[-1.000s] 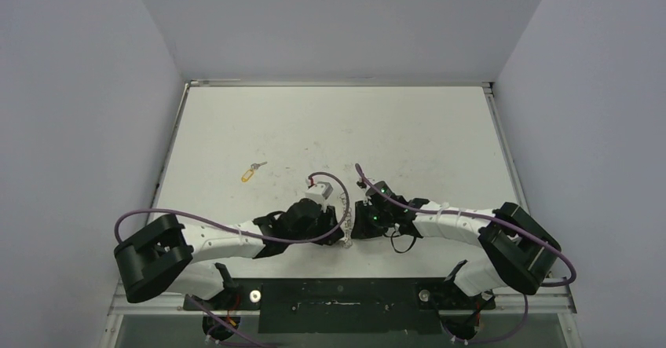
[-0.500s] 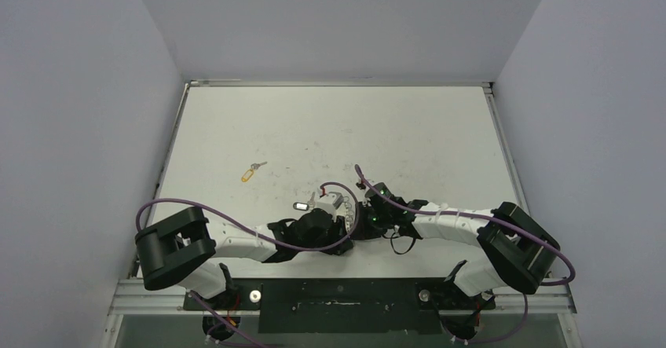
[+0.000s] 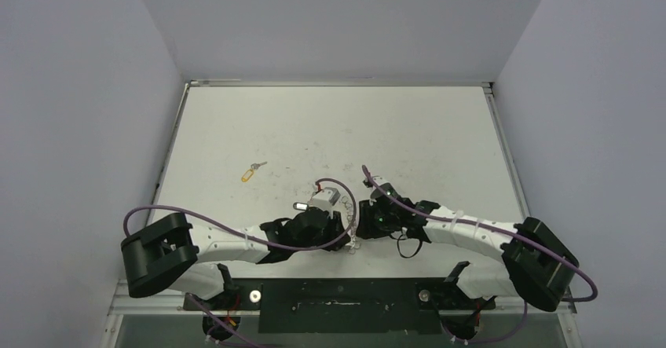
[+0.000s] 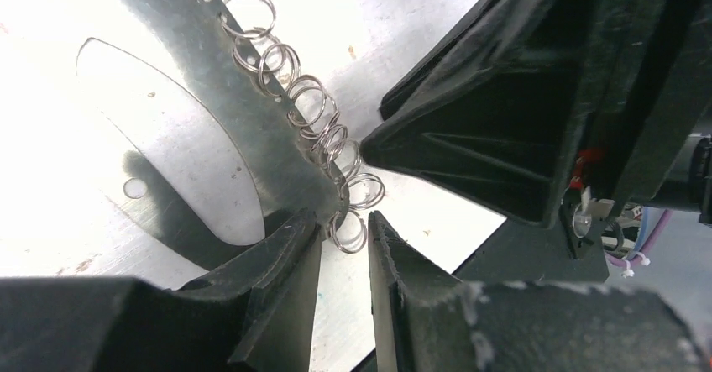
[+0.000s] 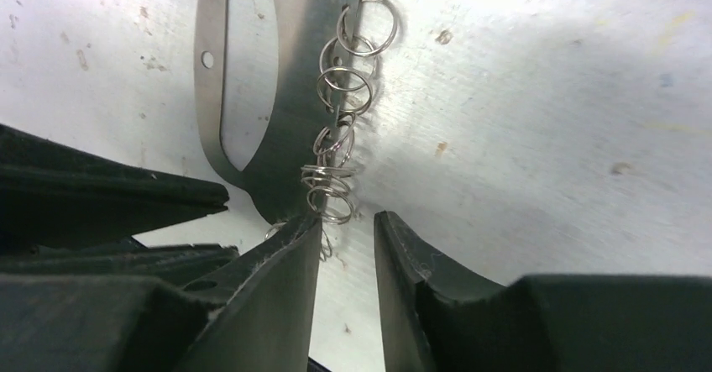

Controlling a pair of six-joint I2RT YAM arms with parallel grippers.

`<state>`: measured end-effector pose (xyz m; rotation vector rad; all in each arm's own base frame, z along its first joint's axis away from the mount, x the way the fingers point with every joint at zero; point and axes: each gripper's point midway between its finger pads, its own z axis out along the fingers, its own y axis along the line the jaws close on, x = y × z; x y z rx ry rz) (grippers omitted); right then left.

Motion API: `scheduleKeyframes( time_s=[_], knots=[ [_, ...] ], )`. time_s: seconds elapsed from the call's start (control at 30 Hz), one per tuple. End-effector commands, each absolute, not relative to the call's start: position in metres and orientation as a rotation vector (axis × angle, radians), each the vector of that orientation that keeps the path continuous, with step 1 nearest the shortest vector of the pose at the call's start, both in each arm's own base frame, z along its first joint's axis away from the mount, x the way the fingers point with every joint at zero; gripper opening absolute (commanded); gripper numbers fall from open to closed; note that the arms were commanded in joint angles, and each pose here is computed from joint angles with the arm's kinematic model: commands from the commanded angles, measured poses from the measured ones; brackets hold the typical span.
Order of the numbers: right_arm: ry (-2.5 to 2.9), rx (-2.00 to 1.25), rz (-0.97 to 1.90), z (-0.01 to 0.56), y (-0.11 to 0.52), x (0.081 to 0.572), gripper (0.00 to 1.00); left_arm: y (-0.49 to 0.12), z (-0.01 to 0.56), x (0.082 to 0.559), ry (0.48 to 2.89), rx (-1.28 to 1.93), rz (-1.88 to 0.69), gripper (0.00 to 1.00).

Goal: Put the keys on the keyring

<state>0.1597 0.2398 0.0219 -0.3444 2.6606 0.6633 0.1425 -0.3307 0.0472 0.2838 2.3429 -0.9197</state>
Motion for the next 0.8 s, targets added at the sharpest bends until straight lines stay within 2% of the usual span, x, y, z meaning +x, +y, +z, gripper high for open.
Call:
scheduleKeyframes(
  time_s=[0.0,0.13,0.4,0.53,0.77],
  knots=[
    [2.507,-0.32,0.581,0.058,0.228,0.182,0.35,-0.321,0.07,0.151,2.247,0.303,-0.89,0.25],
    [2.428,-0.287,0.569,0.078,0.218,0.187,0.49,-0.305,0.076,0.152,2.216,0.282,-0.866,0.26],
    [2.416,-0.25,0.542,0.082,0.206,0.186,0.51,-0.308,0.083,0.133,2.262,0.072,-1.085,0.26],
    [2.437,-0.289,0.643,0.078,0.218,0.178,0.53,-0.32,0.084,0.121,2.29,-0.001,-1.208,0.28],
    [2.412,-0.421,0.698,0.09,0.228,0.172,0.6,-0.313,0.076,0.123,2.312,-0.069,-1.169,0.31]
  ],
)
